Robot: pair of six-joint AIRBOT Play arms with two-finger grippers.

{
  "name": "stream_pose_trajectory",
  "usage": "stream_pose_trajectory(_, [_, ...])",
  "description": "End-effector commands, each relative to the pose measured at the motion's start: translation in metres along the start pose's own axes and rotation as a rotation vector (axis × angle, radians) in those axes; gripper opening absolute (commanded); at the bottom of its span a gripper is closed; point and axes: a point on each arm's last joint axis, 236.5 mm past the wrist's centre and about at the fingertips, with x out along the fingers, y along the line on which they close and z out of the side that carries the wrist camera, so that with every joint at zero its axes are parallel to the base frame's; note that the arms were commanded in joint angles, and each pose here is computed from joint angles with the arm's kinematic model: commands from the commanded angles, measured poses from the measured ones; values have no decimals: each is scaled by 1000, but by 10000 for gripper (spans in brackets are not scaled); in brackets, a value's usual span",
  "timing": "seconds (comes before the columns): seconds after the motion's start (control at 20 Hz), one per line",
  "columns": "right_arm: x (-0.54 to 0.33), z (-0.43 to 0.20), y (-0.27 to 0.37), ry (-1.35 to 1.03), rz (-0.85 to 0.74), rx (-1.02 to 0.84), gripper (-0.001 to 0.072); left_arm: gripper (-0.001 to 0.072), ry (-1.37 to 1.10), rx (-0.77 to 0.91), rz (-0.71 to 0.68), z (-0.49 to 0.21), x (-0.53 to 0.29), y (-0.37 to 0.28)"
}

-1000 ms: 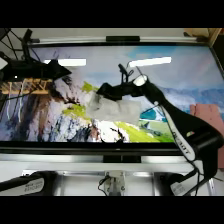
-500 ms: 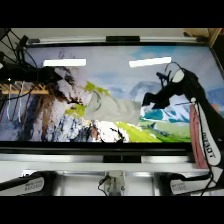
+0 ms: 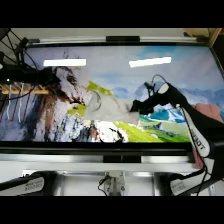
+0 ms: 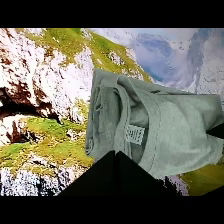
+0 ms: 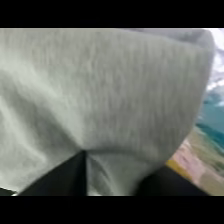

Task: Fold the shirts.

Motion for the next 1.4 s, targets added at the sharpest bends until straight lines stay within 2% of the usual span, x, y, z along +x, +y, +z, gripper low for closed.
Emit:
stream_pose_trajectory(0.0, [14,19,33,-72,127,-20,117,32,2,-10,4,-1,0,1])
stream_pose_trajectory(0.05, [5,26,39,-94,148,-57,77,33,2,-10,4,-1,0,1])
stream_pose_trajectory(0.25, [-94,62,76,-216,249,-240,76,33,9,-11,3,-2,0,1])
stream_pose_trajectory(0.45, [-235,72,68,-384,298,-246,76,33,10,-11,3,-2,0,1])
stream_pose_trajectory(0.55, [-284,66,33,-450,238,-173,77,33,10,-11,3,-2,0,1])
stream_pose_trajectory(0.85, [-376,24,-108,-609,-84,93,76,33,13,-18,2,-3,0,1])
stream_pose_trajectory(0.95, [-400,11,-142,-666,-128,182,76,33,26,-18,-1,-6,0,0])
stream_pose_trajectory(1.05, [-419,8,-165,-736,-150,249,76,33,28,-15,-4,-7,1,-2])
stream_pose_trajectory(1.35, [-443,12,-197,-837,-260,297,76,34,39,5,-14,-9,5,-10])
